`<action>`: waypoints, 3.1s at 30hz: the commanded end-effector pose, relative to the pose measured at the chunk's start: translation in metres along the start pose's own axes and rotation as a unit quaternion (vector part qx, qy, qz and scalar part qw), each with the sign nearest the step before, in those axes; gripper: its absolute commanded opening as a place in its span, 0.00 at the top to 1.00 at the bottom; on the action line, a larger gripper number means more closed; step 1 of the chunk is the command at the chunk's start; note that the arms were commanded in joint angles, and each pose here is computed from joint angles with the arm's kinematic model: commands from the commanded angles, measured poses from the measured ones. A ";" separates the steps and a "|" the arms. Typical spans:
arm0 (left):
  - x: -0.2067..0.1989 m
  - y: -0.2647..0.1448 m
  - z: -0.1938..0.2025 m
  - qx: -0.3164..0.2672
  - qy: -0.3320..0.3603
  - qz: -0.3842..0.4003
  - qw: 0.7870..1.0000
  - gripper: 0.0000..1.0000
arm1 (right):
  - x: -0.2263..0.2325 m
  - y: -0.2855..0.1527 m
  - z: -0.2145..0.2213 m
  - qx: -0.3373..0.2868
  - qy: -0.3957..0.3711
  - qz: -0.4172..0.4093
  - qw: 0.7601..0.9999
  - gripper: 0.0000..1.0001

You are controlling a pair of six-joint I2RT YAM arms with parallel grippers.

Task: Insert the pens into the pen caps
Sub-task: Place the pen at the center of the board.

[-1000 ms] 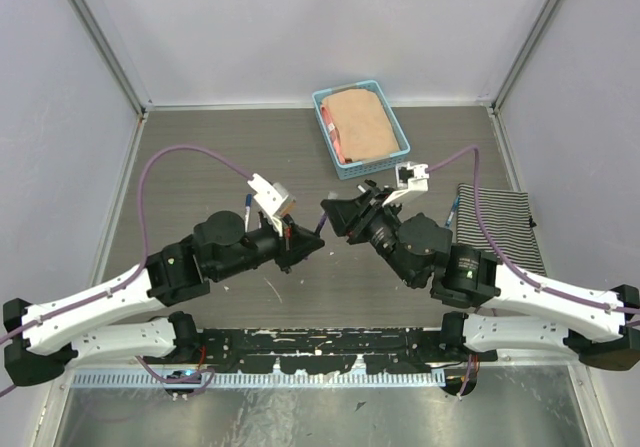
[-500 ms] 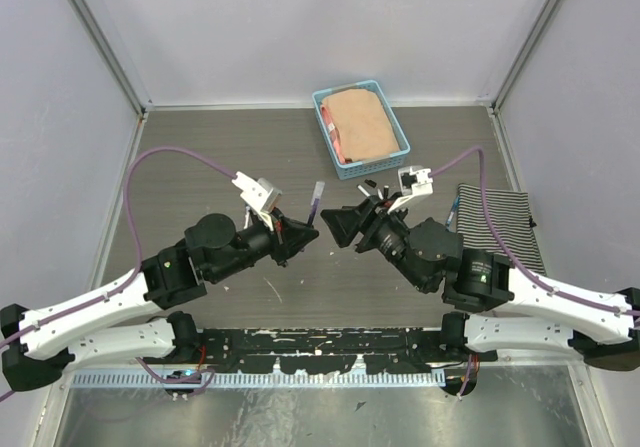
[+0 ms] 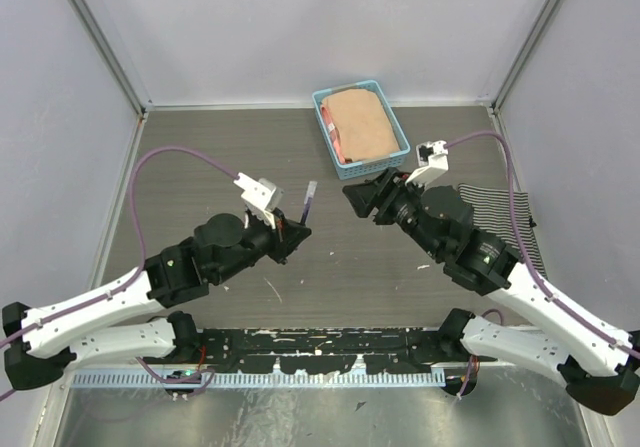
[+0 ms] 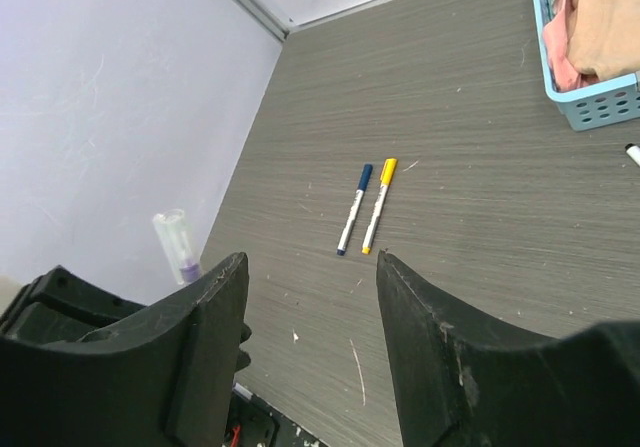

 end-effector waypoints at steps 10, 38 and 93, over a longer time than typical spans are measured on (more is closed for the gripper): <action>0.066 0.025 0.029 0.073 -0.055 -0.125 0.988 1.00 | -0.050 0.000 0.016 0.041 0.113 -0.066 0.991 0.37; 0.222 0.087 0.127 0.242 -0.129 -0.343 0.899 1.00 | -0.099 -0.013 0.048 0.088 0.089 0.056 0.990 0.37; 0.223 0.087 0.070 0.234 -0.086 -0.345 0.905 0.55 | -0.136 -0.017 0.049 0.123 0.017 0.169 0.978 0.38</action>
Point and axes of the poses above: each gripper's point midway between its finger pads, its own y axis out along the fingers, its own x axis along the line the jaws close on, z = x × y, the point moved 1 cm from there along -y, back along the fingers, and after that the axes turned 3 degrees about -y, right-handed, at the moved point
